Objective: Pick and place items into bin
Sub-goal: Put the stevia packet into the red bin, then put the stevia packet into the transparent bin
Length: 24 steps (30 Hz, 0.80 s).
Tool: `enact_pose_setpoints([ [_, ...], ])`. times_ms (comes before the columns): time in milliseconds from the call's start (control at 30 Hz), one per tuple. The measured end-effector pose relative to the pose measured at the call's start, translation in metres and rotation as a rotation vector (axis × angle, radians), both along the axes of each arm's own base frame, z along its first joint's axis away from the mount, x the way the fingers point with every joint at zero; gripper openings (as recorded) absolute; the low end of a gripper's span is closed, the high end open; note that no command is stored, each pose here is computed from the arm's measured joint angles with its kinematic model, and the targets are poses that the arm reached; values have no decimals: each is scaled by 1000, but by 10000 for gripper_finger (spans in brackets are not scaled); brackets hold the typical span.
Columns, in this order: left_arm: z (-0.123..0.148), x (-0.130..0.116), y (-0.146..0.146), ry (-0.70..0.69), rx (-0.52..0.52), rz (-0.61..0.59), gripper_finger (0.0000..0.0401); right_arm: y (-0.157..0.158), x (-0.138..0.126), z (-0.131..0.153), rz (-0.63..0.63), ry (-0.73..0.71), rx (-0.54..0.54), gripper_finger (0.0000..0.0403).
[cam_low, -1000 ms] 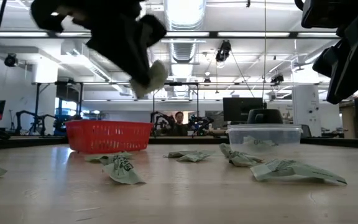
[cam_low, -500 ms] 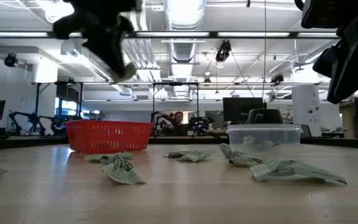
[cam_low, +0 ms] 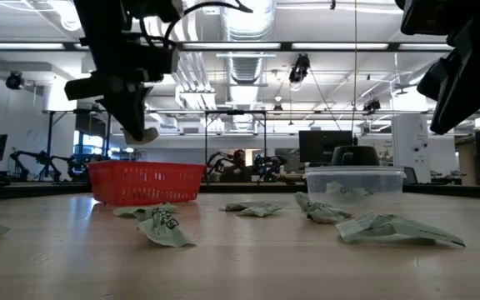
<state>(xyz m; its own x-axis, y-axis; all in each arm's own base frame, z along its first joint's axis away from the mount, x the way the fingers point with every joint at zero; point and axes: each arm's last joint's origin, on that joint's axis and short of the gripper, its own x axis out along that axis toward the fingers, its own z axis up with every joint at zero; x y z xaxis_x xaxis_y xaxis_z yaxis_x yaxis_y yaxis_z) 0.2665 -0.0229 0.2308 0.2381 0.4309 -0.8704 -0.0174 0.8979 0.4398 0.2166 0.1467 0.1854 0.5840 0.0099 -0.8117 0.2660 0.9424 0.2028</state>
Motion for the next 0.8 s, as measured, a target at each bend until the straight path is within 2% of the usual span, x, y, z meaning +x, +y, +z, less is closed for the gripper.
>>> enact_pose_setpoints([
  [233, -1, 0, 2, 6, 2, -2, 6, 0, 0, 0, -3, -1, 3, 77],
  [600, -1, 0, 2, 4, 1, 7, 99, 0, 2, 1, -11, -30, -3, 73],
  [800, 11, 1, 2, -52, -26, 91, 118, 6, 9, 7, 63, -124, 2, 79],
])
